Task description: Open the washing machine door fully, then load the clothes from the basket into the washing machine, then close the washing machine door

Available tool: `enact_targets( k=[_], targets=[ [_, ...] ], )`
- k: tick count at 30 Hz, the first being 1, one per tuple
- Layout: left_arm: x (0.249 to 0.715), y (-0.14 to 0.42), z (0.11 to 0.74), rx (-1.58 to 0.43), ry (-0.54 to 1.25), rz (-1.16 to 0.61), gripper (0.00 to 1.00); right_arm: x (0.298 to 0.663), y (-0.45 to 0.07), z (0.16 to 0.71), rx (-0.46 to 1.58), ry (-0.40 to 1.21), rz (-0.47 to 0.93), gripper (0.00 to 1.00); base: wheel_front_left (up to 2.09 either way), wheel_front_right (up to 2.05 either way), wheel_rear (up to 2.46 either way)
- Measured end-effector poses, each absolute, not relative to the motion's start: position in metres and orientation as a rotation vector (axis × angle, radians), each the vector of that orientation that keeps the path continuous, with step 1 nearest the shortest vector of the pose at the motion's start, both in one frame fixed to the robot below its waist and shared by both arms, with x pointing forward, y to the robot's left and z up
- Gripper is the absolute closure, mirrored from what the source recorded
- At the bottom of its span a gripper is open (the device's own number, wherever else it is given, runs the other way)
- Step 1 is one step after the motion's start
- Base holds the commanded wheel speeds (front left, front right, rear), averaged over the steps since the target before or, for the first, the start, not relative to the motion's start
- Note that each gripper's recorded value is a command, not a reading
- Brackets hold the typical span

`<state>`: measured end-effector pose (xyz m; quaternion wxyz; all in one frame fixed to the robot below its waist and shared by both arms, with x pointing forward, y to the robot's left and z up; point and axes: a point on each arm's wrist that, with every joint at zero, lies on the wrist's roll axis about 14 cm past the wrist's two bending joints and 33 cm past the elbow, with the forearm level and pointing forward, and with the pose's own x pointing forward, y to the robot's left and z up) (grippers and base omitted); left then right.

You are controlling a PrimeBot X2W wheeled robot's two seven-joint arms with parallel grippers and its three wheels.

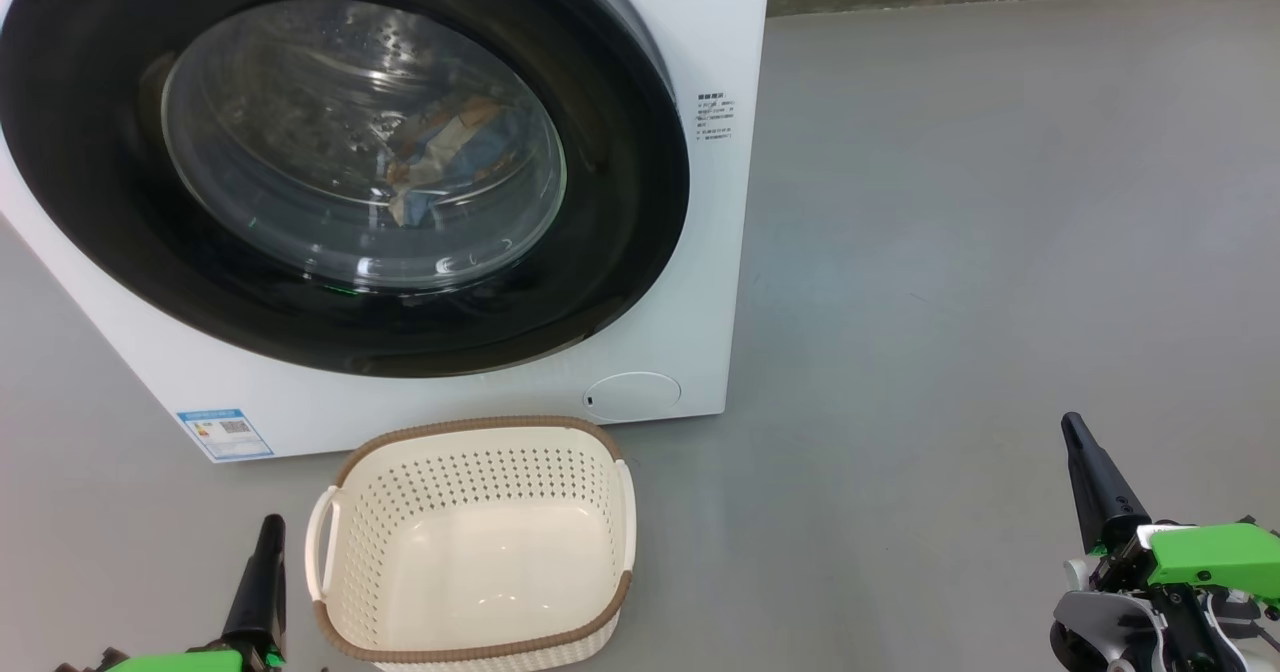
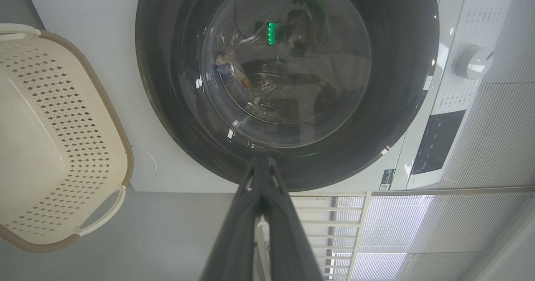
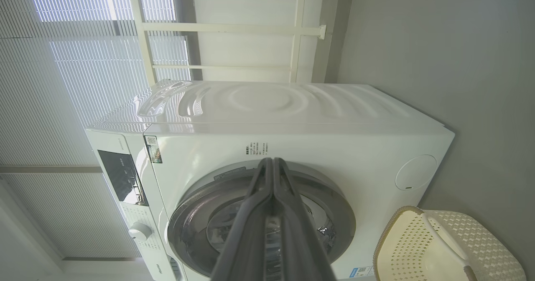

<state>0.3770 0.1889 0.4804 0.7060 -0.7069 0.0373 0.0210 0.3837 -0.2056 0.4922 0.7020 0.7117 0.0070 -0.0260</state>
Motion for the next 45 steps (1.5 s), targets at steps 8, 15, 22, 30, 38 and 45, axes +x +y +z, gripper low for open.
enact_targets(
  k=[8,15,22,30,38,45],
  targets=[
    [0.377,0.1889,0.4804,-1.571,0.083,0.047,1.0,0.3837,-0.2056,0.4922,1.584,0.016,-0.058,1.0,0.0,0.0,0.0],
    [0.377,0.1889,0.4804,-1.571,0.083,0.047,1.0,0.3837,-0.2057,0.4921,1.584,0.015,-0.058,1.0,0.0,0.0,0.0],
    [0.377,0.1889,0.4804,-1.571,0.083,0.047,1.0,0.3837,-0.2057,0.4921,1.584,0.016,-0.058,1.0,0.0,0.0,0.0],
    [0.377,0.1889,0.4804,-1.571,0.083,0.047,1.0,0.3837,-0.2057,0.4921,1.584,0.016,-0.058,1.0,0.0,0.0,0.0],
    [0.3771,0.1889,0.4804,-1.571,0.083,0.046,1.0,0.3837,-0.2057,0.4921,1.584,0.015,-0.058,1.0,0.0,0.0,0.0],
    [0.3771,0.1889,0.4804,-1.571,0.083,0.047,1.0,0.3837,-0.2058,0.4921,1.584,0.015,-0.058,1.0,0.0,0.0,0.0]
  ],
)
